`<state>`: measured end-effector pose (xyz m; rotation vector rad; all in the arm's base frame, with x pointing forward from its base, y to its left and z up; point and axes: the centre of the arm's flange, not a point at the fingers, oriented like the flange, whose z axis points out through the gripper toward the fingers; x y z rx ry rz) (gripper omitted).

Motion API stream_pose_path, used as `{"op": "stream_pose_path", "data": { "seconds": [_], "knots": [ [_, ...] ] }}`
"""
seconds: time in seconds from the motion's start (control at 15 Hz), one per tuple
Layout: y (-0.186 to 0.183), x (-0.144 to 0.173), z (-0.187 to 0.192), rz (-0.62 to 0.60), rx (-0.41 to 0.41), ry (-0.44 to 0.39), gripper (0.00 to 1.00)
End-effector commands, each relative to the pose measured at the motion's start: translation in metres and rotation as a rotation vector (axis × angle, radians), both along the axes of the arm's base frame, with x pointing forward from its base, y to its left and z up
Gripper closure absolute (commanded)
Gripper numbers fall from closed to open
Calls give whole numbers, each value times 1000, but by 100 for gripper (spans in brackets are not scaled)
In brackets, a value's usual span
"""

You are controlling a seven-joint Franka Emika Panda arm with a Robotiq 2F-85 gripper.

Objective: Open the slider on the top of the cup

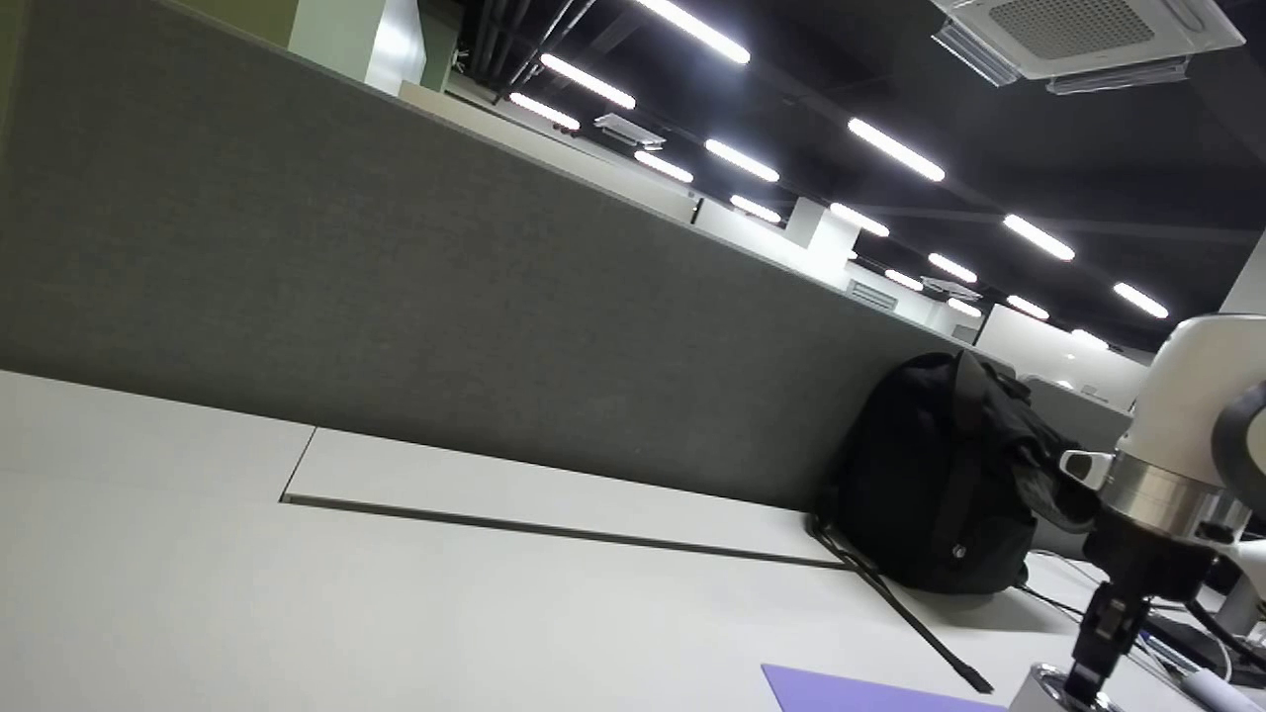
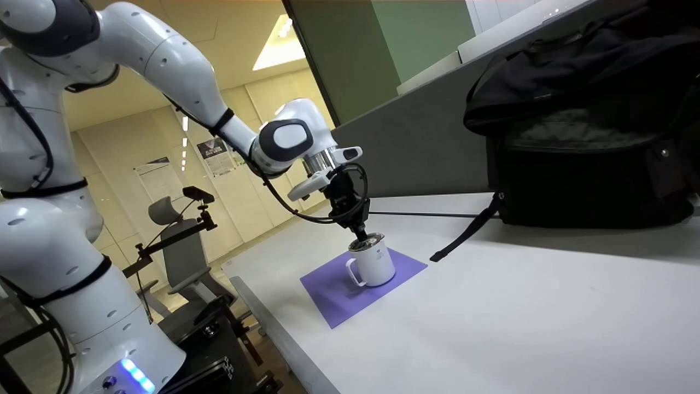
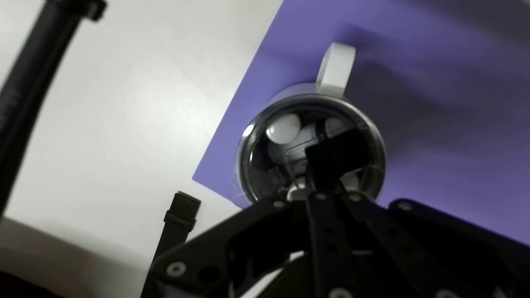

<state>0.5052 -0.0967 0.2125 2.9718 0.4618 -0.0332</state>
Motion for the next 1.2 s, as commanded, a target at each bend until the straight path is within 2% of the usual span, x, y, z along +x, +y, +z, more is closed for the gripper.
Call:
{"op": "stream_pose_path", "data": {
  "seconds": [0.0,0.2,0.4,0.8,1.13],
  "knots": [
    [8,0,20,25,9,47,100],
    [10,-2,19,38,10,70,100],
    [7,5,8,32,12,58,100],
    [5,8,-10,27,27,85,100],
    [0,10,-15,23,12,78,100]
  ]
}}
